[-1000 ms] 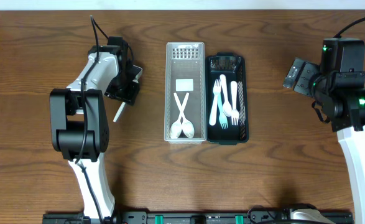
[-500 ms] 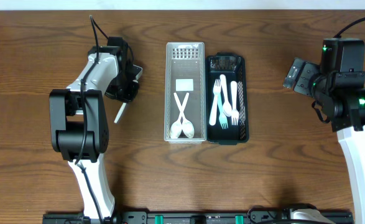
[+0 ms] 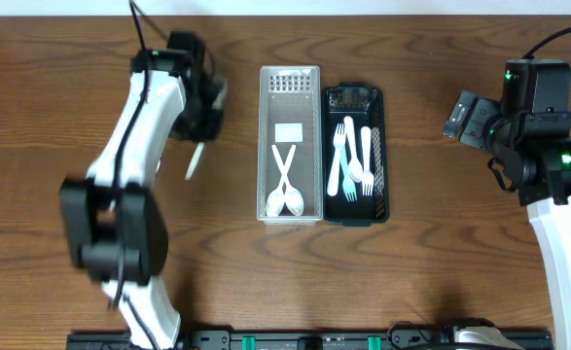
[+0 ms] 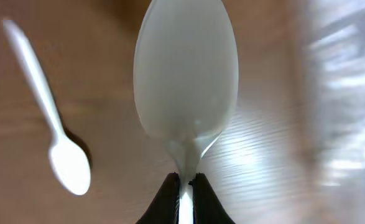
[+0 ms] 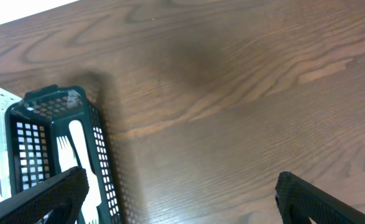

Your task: Pack container

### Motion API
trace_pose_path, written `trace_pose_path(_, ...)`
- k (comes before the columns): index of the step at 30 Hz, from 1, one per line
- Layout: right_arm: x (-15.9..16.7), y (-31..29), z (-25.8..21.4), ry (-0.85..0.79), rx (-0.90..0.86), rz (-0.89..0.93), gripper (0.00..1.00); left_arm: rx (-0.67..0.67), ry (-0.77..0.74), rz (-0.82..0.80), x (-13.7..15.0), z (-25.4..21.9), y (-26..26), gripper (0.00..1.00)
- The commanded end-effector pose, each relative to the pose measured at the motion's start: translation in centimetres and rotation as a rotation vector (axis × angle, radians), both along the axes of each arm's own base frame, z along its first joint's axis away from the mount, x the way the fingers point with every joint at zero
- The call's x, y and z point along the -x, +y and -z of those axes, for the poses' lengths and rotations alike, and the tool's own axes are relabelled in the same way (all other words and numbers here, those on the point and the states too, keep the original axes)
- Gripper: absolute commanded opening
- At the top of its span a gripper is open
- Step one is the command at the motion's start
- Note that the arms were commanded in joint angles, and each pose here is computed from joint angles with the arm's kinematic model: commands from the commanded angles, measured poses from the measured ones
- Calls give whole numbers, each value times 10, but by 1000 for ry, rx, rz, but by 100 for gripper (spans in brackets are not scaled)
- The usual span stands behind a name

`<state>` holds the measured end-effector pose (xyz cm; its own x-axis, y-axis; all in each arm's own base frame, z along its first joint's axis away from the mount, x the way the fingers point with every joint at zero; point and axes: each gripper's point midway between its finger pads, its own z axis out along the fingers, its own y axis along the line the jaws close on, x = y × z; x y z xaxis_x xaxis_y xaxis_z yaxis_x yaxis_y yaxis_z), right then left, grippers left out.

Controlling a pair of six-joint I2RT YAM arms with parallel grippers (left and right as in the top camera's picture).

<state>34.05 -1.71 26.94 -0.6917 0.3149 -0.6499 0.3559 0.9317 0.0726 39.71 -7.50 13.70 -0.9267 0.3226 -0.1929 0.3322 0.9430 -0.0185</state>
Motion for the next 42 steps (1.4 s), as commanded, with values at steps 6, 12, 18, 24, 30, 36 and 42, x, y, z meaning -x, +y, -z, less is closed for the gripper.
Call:
trace_pose_path(6,0,-4,-1,1,13,4,99,237,-101,19,39,-71,-112,6)
trace_pose_path(12,0,-4,-1,1,13,4,99,260,-4,-75,50,-24,-157,6)
trace_pose_path(18,0,-4,-1,0,13,4,99,215,98,-143,47,27,-165,16)
trace_pose_path(24,0,-4,-1,1,14,3,99,218,71,-104,42,15,-160,69)
trace_pose_path(30,0,-4,-1,1,13,3,99,221,-97,56,32,-51,-129,98)
trace_pose_path(36,0,-4,-1,0,13,4,99,36,-189,-112,20,-76,-29,98)
trace_pose_path(42,0,-4,-1,0,14,3,99,-68,-136,-252,9,-53,59,98)
